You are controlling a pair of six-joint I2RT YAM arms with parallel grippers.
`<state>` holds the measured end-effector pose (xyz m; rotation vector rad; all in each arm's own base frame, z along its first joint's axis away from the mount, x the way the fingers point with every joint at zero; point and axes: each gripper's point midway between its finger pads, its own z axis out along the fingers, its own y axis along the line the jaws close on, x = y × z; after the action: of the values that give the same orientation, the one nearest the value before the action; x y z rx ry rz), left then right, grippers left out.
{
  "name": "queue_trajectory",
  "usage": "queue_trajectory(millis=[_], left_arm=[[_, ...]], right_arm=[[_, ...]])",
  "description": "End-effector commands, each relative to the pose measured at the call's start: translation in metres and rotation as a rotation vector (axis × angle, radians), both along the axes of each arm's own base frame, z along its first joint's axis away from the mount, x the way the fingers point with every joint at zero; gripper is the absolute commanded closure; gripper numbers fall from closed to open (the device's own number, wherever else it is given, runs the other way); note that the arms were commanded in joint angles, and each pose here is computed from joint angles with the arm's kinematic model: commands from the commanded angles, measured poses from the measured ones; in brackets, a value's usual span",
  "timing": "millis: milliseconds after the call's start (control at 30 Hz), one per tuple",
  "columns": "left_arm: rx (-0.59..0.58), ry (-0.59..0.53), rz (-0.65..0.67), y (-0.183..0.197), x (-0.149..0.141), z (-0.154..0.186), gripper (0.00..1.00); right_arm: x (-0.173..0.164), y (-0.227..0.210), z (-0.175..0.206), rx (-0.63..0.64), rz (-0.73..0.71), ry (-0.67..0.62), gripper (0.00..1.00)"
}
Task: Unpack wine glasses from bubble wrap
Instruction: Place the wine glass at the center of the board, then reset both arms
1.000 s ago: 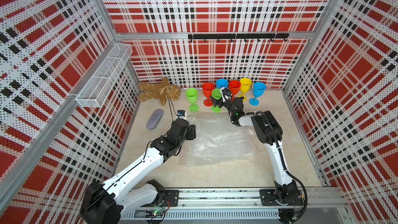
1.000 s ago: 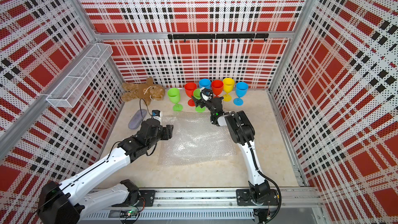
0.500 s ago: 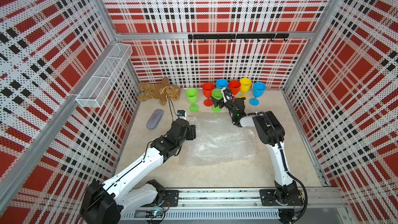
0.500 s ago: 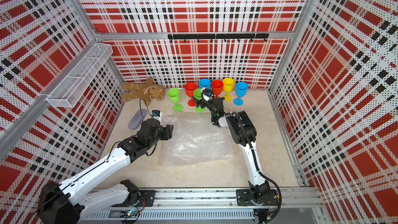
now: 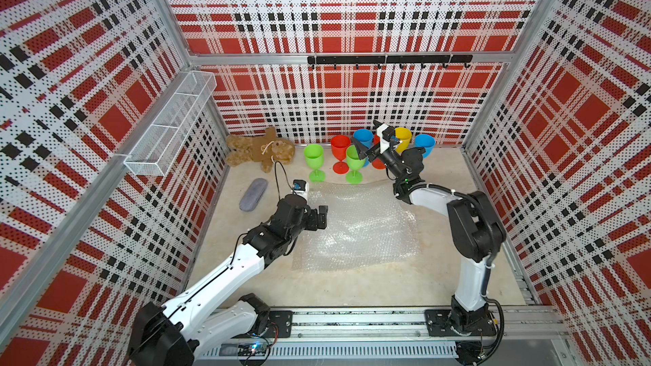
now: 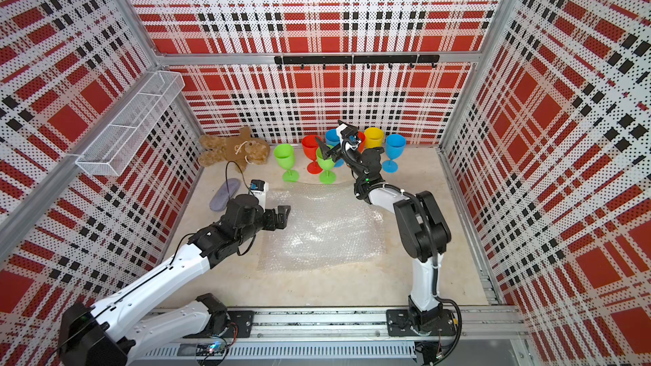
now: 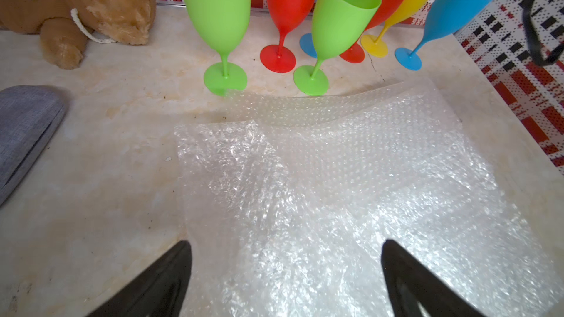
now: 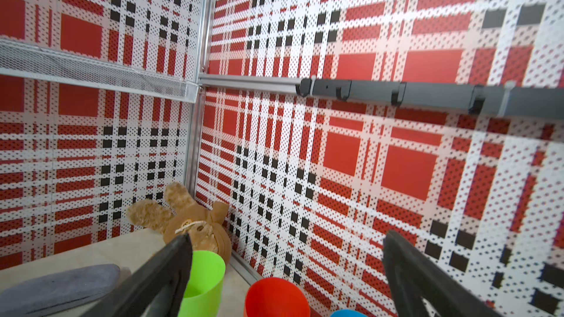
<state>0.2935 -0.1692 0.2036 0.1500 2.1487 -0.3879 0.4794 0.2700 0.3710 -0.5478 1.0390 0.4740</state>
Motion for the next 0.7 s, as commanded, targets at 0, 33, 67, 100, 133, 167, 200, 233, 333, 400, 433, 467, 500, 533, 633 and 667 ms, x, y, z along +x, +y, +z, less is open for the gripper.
queue_trajectory(millis=[0, 33, 67, 100, 133, 167, 200, 233, 333, 400, 433, 467, 500, 533, 633, 667], left_arm=[[-0.055, -0.115, -0.054, -0.015, -0.007, 0.052, 0.02], [-0.059, -0.142, -0.033, -0.012, -0.008, 0.064, 0.02], [-0.058, -0.163, -0.002, -0.008, -0.006, 0.074, 0.02], [-0.057, -0.188, 0.029, -0.002, -0.004, 0.084, 0.02], [-0.048, -0.214, 0.065, 0.005, -0.001, 0.094, 0.02], [-0.039, -0.238, 0.097, 0.010, 0.002, 0.103, 0.02], [-0.026, -0.263, 0.146, 0.018, 0.006, 0.113, 0.02], [-0.017, -0.285, 0.193, 0.024, 0.010, 0.120, 0.02], [-0.017, -0.397, 0.382, 0.054, 0.020, 0.144, 0.02], [0.010, -0.473, 0.479, 0.073, 0.022, 0.147, 0.02], [0.020, -0.507, 0.475, 0.076, 0.025, 0.146, 0.02], [0.031, -0.552, 0.422, 0.072, 0.029, 0.140, 0.02], [0.048, -0.591, 0.353, 0.067, 0.032, 0.134, 0.02], [0.061, -0.610, 0.314, 0.067, 0.034, 0.124, 0.02], [0.128, -0.686, 0.202, 0.072, 0.040, 0.089, 0.02], [0.166, -0.706, 0.188, 0.078, 0.041, 0.079, 0.02]], right_arm=[[-0.044, -0.002, 0.043, -0.010, -0.038, -0.019, 0.00], [-0.054, -0.005, 0.045, -0.008, -0.061, 0.021, 0.00], [-0.060, -0.009, 0.044, 0.001, -0.093, 0.068, 0.00], [-0.066, -0.016, 0.039, 0.014, -0.130, 0.135, 0.00], [-0.072, -0.026, 0.035, 0.038, -0.162, 0.201, 0.00], [-0.074, -0.035, 0.027, 0.053, -0.188, 0.268, 0.00], [-0.079, -0.046, 0.021, 0.065, -0.223, 0.334, 0.00], [-0.082, -0.055, 0.010, 0.055, -0.261, 0.388, 0.00], [-0.100, -0.092, -0.020, 0.025, -0.408, 0.447, 0.00], [-0.112, -0.129, -0.032, 0.078, -0.551, 0.431, 0.00], [-0.117, -0.143, -0.037, 0.100, -0.609, 0.420, 0.00], [-0.122, -0.156, -0.042, 0.097, -0.662, 0.400, 0.00], [-0.125, -0.167, -0.050, 0.077, -0.714, 0.391, 0.00], [-0.126, -0.174, -0.059, 0.053, -0.751, 0.393, 0.00], [-0.121, -0.196, -0.095, -0.025, -0.839, 0.435, 0.00], [-0.119, -0.204, -0.109, -0.038, -0.857, 0.459, 0.00]])
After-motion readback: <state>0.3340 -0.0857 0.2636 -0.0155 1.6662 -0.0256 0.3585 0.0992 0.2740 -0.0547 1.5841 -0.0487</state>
